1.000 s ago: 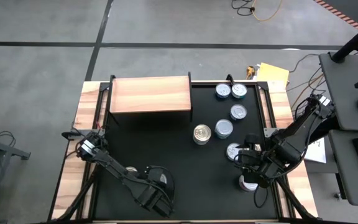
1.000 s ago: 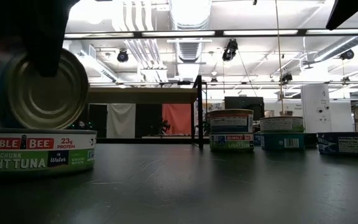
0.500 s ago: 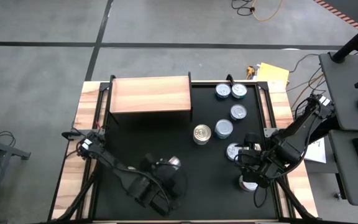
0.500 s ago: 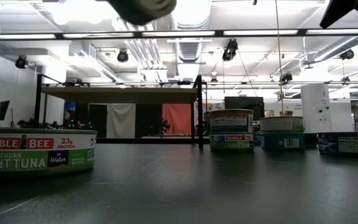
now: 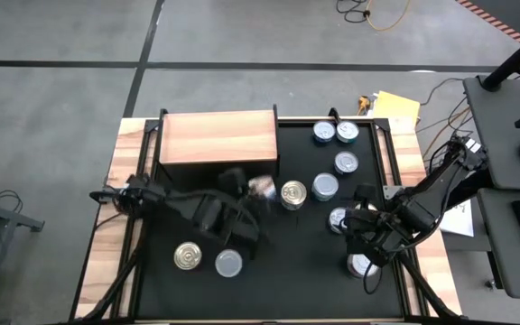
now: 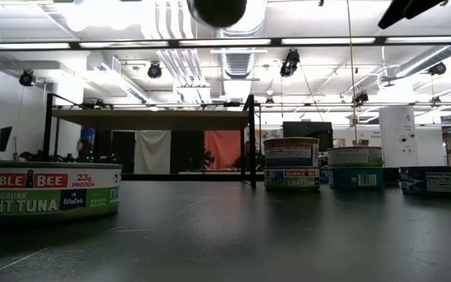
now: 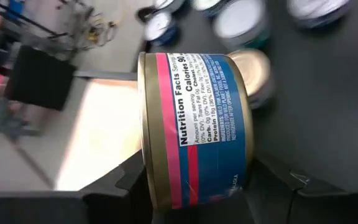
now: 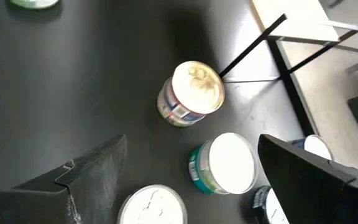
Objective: Stack canned seafood by type on shelf
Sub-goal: Put the blue/pink tuna can on the shelf
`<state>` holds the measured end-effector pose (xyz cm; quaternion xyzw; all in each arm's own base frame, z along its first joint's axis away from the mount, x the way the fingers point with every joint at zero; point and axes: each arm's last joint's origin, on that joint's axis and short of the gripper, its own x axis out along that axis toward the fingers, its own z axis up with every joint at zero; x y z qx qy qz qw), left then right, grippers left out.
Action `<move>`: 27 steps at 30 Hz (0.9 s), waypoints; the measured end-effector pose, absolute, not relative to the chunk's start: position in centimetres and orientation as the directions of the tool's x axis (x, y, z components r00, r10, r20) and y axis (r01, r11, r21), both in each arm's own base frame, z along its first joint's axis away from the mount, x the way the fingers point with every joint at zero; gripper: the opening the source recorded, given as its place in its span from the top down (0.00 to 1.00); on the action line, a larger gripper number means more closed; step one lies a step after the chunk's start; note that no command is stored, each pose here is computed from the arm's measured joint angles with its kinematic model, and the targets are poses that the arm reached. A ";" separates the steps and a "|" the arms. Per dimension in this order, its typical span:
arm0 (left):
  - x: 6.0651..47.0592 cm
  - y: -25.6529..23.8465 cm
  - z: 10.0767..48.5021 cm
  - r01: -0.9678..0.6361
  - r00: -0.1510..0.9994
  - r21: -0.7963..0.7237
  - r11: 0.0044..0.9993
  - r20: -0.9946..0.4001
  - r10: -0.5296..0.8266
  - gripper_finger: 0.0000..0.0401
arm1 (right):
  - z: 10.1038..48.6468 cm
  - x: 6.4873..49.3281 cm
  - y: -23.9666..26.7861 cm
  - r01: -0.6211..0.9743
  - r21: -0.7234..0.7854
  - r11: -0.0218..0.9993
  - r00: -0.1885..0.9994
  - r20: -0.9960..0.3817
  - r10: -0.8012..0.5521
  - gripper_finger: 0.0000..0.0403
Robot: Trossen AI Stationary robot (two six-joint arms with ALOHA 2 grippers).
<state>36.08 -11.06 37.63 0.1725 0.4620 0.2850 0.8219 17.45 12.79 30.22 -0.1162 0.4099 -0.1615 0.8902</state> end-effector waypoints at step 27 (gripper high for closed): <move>26.7 -1.5 31.6 -0.017 0.052 0.811 0.585 -0.583 0.811 0.57 | 32.1 16.3 11.4 0.279 -0.214 0.936 0.678 -0.647 -0.350 0.12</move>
